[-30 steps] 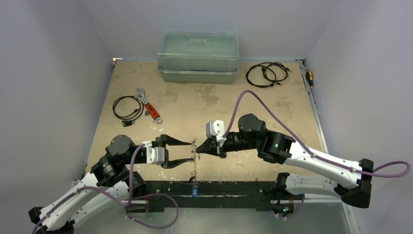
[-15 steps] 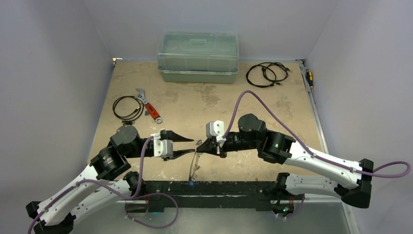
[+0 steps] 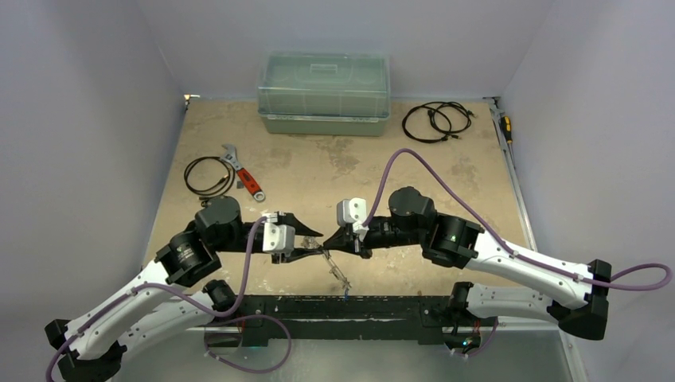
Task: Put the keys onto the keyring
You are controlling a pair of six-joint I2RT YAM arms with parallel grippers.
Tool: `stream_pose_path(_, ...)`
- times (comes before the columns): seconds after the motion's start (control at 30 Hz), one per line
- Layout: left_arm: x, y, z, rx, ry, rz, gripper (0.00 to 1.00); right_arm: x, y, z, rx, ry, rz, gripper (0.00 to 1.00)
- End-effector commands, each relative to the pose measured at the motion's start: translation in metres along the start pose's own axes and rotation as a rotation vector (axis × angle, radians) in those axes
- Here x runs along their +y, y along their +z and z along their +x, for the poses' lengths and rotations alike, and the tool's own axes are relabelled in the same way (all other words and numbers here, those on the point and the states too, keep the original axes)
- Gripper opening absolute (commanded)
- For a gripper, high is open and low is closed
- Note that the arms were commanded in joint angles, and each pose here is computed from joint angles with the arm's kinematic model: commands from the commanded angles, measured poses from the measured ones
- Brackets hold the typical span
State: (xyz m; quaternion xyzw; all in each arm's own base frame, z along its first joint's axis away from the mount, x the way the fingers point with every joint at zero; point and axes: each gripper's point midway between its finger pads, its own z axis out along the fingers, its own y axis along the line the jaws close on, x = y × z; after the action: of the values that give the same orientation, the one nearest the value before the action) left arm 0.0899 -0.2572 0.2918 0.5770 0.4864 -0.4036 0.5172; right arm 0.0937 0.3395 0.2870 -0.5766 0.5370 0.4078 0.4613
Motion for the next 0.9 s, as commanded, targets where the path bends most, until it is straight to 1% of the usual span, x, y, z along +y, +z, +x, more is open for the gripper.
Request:
stream_pose_path(0.0,-0.004,-0.002,-0.009,-0.002,-0.019,0.024,0.37,-0.010,-0.009,-0.038,-0.113,-0.068,0.055,0.00)
stream_pose_path(0.1,-0.003,-0.004,-0.007,0.006,-0.027,0.005,0.43,-0.011,-0.010,-0.038,-0.112,-0.068,0.060,0.00)
stream_pose_path(0.17,-0.003,-0.005,-0.007,0.000,-0.029,0.000,0.45,-0.011,-0.010,-0.038,-0.111,-0.068,0.059,0.00)
stream_pose_path(0.23,-0.002,-0.004,-0.009,-0.009,-0.032,-0.005,0.43,-0.010,-0.009,-0.038,-0.111,-0.068,0.058,0.00)
stream_pose_path(0.37,0.001,-0.003,-0.005,0.002,-0.038,-0.017,0.34,-0.009,-0.010,-0.039,-0.116,-0.070,0.051,0.00)
stream_pose_path(0.5,0.004,0.001,-0.001,0.010,-0.046,-0.025,0.29,-0.009,-0.010,-0.040,-0.118,-0.070,0.052,0.00)
stream_pose_path(0.77,0.010,0.004,0.007,0.036,-0.055,-0.047,0.34,-0.010,-0.011,-0.041,-0.122,-0.074,0.057,0.00)
stream_pose_path(0.87,0.011,0.004,0.009,0.037,-0.050,-0.054,0.32,-0.010,-0.011,-0.041,-0.122,-0.074,0.061,0.00)
